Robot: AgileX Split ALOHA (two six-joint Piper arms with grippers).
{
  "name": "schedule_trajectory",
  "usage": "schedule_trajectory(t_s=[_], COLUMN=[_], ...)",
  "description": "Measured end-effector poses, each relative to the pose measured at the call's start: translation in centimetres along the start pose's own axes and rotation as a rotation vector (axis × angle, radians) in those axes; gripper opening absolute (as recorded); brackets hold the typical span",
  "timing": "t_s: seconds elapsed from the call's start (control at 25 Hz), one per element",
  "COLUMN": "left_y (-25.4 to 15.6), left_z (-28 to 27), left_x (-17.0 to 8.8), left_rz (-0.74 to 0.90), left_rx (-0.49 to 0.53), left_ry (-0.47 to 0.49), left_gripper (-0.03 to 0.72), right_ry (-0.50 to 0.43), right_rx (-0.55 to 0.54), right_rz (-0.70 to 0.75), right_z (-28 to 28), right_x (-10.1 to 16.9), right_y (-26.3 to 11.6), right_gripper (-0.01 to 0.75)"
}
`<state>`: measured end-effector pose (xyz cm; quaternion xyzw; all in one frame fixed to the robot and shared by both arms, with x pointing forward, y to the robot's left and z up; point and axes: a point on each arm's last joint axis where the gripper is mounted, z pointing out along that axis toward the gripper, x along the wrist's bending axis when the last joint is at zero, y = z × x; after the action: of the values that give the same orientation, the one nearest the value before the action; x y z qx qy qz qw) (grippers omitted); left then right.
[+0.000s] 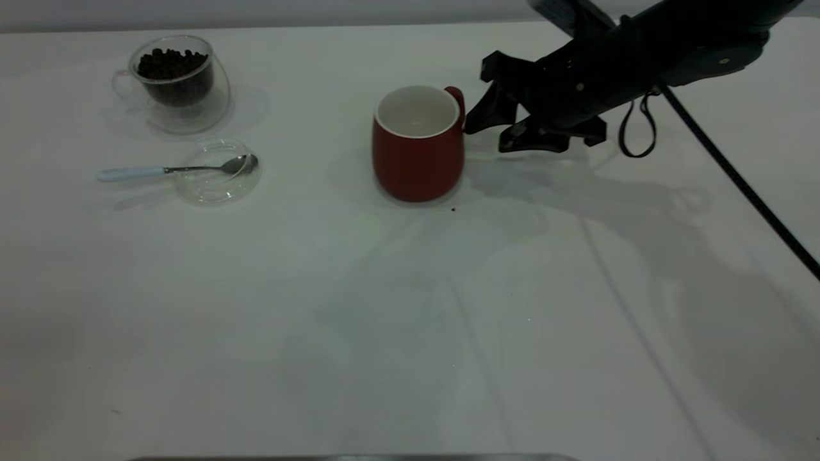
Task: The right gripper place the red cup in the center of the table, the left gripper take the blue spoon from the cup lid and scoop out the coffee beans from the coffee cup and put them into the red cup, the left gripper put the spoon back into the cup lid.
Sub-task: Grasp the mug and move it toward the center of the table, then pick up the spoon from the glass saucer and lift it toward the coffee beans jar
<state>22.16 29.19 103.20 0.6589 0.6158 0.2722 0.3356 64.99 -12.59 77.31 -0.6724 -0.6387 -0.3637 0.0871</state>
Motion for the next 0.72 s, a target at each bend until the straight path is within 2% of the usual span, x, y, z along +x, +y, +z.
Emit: schedule_trajectory(t_s=[0.24, 0.4, 0.52, 0.6, 0.72], left_y=[0.0, 0.0, 0.0, 0.0, 0.0], left_z=[0.0, 0.0, 0.0, 0.0, 0.0], left_x=[0.0, 0.0, 0.0, 0.0, 0.0], left_rz=[-0.001, -0.001, -0.001, -0.001, -0.001], left_rx=[0.0, 0.0, 0.0, 0.0, 0.0], left_ry=[0.0, 0.0, 0.0, 0.0, 0.0], left_gripper=[0.433, 0.433, 0.433, 0.433, 0.433], right_ry=[-0.021, -0.019, -0.033, -0.046, -0.053], right_rx=[0.002, 0.028, 0.043, 0.05, 0.034], right_rz=[-0.016, -0.022, -0.06, -0.16, -0.317], right_z=[0.2, -1.3, -4.6, -8.2, -15.3], right_x=[0.1, -1.8, -3.1, -2.5, 0.9], right_y=[-0.2, 0.9, 3.1, 5.0, 7.5], right_gripper=[0.507, 0.507, 0.507, 0.507, 0.507])
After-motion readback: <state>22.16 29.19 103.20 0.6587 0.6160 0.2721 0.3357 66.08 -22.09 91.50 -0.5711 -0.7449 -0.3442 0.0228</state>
